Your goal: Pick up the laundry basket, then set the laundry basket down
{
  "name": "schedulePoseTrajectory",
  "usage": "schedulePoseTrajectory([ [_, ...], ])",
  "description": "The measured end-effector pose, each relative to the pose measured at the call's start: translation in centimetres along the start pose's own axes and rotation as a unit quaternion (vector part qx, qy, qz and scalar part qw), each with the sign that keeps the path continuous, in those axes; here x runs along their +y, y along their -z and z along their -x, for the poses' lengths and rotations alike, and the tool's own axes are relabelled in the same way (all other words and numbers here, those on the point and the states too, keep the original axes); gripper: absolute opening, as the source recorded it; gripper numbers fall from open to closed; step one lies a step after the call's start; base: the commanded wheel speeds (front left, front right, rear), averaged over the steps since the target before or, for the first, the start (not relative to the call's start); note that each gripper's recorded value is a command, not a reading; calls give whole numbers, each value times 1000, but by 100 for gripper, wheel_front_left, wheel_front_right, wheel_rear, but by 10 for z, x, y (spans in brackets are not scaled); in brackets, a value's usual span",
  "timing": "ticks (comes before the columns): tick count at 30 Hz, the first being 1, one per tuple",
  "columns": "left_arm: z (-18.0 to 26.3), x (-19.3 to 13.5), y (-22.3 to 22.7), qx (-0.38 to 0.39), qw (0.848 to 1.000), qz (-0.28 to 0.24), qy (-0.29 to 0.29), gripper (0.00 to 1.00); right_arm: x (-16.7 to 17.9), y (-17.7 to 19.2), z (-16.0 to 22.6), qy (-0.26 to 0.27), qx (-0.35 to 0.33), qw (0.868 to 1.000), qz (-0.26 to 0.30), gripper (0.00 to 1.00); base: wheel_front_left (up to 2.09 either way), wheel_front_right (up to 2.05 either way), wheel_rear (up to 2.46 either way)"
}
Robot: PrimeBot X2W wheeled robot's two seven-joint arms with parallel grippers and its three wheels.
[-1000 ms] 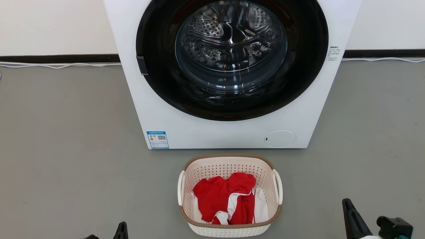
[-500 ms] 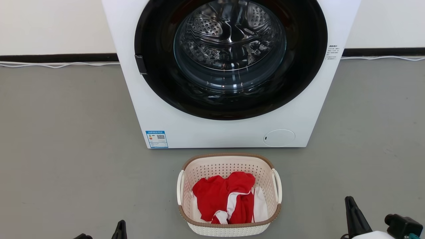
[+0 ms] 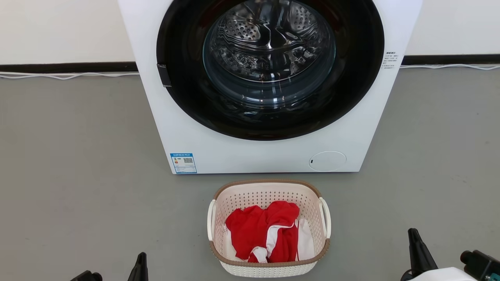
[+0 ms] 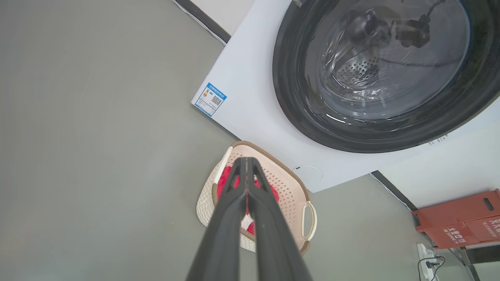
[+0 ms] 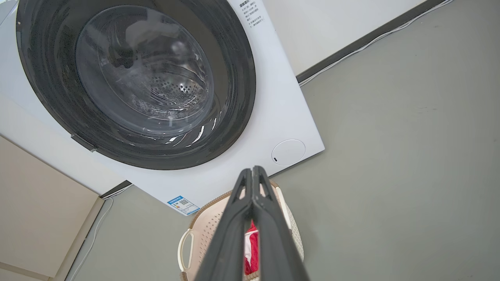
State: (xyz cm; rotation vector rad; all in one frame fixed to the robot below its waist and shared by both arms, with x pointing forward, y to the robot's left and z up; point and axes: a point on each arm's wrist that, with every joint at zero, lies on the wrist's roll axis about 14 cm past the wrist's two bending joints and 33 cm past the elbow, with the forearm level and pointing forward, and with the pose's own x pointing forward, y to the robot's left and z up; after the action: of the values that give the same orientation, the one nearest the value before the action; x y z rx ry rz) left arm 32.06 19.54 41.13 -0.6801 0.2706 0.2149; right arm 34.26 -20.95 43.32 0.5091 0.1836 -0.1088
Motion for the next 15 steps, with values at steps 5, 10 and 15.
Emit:
schedulePoseTrajectory([
  [5,-1,0,0,4,1000,25,-1,0,-1,0,0,4,-1,1000,-31,0,0,0,0],
  [10,-4,-2,-3,3,999,53,3,0,-1,-1,0,7,-1,998,-62,0,0,0,0],
  [15,-6,-7,-5,7,997,80,10,0,1,-4,-4,7,-3,996,-94,0,0,0,0],
])
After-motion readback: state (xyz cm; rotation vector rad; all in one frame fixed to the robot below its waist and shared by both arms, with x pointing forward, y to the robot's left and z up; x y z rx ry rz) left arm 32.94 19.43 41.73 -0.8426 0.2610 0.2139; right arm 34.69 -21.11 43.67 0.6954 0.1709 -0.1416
